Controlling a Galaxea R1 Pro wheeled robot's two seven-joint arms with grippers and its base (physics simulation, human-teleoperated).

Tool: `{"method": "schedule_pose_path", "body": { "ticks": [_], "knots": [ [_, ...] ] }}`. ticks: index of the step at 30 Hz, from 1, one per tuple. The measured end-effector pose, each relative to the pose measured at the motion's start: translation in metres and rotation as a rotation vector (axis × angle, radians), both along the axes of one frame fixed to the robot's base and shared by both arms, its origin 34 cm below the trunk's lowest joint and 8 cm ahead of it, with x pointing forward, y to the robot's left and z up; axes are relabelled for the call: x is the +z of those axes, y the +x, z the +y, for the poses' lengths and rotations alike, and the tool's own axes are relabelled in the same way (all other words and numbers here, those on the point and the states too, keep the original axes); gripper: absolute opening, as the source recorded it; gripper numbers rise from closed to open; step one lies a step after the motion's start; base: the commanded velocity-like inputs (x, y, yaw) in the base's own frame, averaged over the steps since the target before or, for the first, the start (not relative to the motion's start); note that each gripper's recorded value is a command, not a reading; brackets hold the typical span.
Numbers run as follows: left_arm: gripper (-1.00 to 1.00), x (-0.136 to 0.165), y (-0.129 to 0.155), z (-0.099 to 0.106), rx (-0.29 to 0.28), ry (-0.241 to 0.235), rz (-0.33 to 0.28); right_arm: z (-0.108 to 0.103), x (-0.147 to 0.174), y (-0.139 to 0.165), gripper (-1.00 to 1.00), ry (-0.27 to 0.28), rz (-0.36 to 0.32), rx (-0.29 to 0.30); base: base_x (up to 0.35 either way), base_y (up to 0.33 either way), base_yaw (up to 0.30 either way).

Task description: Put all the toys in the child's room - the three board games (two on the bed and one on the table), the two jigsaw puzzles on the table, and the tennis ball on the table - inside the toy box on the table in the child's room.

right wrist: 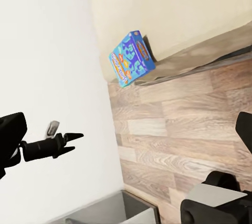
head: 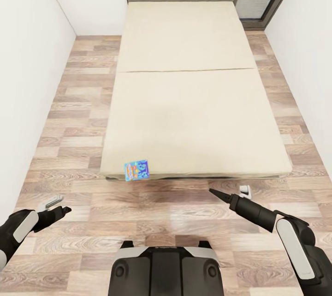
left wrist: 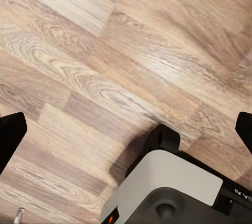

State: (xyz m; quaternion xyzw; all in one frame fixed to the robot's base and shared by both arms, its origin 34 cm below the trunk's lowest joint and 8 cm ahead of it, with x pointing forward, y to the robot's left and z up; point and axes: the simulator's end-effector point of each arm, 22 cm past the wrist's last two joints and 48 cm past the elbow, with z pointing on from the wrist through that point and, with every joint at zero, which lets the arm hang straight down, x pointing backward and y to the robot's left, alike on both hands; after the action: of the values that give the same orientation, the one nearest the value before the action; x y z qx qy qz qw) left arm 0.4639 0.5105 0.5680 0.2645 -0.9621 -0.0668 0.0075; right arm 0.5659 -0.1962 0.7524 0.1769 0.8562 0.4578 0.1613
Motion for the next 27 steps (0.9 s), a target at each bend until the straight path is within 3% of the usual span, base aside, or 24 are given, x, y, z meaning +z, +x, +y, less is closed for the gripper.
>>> {"method": "schedule_pose_path", "body": {
  "ticks": [27],
  "knots": [
    [1.00,0.016,0.019,0.000,0.001,0.000,-0.045,0.000,0.021,0.011,1.00,0.001,-0.047,-0.001,0.000,0.000,0.020]
  ]
}}
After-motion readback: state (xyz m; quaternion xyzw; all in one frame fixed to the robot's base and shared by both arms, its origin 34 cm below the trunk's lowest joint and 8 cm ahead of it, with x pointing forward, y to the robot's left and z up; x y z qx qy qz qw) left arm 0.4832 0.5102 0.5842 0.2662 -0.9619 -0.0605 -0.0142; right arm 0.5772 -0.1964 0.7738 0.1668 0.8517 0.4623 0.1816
